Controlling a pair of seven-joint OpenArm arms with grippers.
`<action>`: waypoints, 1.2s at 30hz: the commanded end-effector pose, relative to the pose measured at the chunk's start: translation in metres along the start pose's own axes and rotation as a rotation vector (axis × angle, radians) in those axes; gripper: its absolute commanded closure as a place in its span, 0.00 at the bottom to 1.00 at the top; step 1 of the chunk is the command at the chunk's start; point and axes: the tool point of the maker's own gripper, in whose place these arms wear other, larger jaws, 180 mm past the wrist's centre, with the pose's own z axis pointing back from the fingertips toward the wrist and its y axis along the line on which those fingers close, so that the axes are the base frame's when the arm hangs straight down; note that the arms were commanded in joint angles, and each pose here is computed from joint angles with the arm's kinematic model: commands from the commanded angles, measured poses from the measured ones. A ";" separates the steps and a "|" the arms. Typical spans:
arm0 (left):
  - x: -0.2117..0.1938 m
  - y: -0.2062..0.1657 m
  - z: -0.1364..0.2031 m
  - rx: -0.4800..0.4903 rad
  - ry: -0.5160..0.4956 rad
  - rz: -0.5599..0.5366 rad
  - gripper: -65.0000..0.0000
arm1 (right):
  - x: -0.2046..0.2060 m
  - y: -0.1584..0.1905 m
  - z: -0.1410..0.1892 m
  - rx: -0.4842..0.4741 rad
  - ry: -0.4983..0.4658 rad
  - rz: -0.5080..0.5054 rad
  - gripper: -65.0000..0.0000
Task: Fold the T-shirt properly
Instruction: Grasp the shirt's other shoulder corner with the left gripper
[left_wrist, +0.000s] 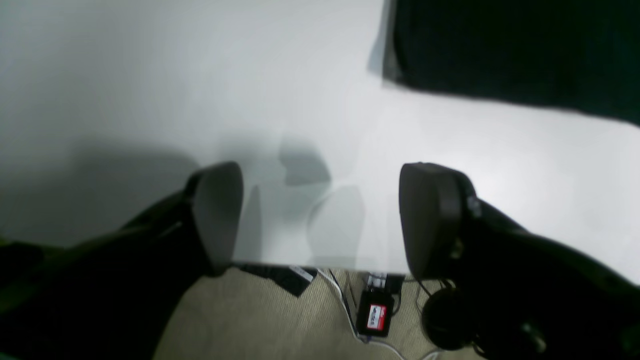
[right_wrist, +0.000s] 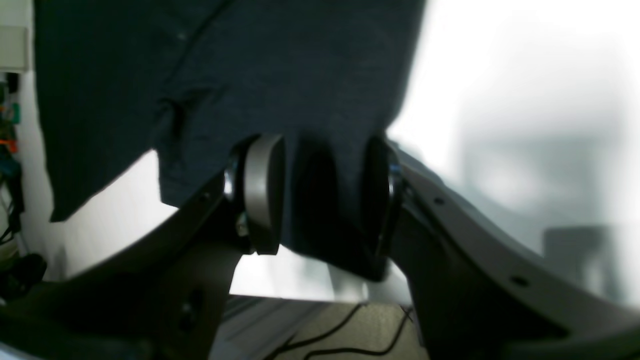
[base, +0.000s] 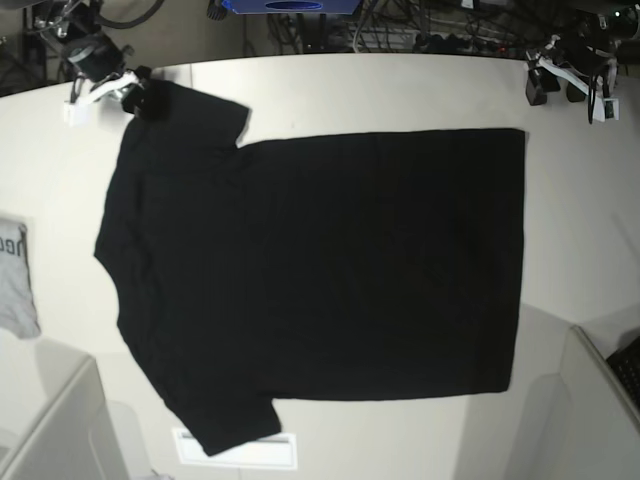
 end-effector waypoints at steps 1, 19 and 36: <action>0.005 0.003 0.003 -0.002 -0.020 -0.007 0.29 | -0.055 -0.020 0.003 -0.108 0.233 0.005 0.64; 0.010 -0.032 -0.039 -0.124 -0.028 0.056 0.29 | -0.062 -0.024 -0.004 -0.107 0.251 -0.040 1.00; -0.009 -0.069 -0.072 -0.201 0.031 0.179 0.31 | -0.061 -0.027 -0.002 -0.114 0.252 -0.032 1.00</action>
